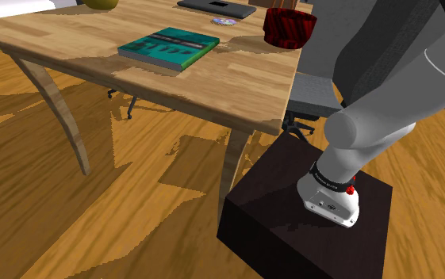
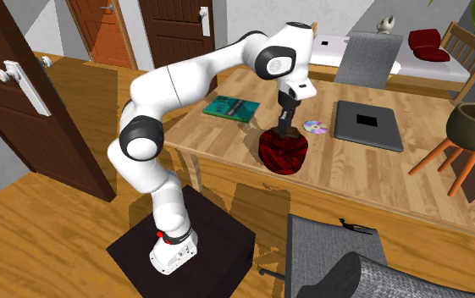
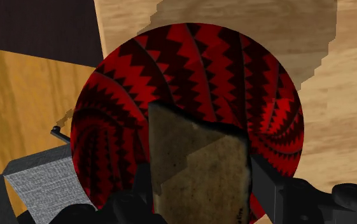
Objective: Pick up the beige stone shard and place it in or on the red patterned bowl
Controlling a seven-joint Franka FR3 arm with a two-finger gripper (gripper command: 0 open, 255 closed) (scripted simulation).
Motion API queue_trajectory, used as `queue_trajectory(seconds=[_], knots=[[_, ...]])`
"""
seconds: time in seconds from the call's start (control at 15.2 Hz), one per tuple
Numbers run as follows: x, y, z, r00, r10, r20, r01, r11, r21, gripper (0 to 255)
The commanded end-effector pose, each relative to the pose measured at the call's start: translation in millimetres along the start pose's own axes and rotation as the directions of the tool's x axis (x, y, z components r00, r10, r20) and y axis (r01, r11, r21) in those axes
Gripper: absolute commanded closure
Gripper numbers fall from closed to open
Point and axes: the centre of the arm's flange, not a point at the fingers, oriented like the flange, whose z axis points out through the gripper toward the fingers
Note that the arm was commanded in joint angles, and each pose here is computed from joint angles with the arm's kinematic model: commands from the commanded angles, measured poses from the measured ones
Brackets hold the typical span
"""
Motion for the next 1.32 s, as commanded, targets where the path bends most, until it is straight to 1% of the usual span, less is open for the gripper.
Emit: queue_trajectory(seconds=[0.0,0.4,0.92,0.99,1.25], knots=[[-1.2,-0.9,12.4,1.000,0.000,0.000,0.000,1.000,0.000,255],[-2.2,0.3,44.4,1.000,0.000,0.000,0.000,1.000,0.000,255],[-2.2,0.3,44.4,1.000,0.000,0.000,0.000,1.000,0.000,255],[-1.8,0.1,44.4,1.000,0.000,0.000,0.000,1.000,0.000,0],[-1.4,0.8,44.4,1.000,0.000,0.000,0.000,1.000,0.000,0]])
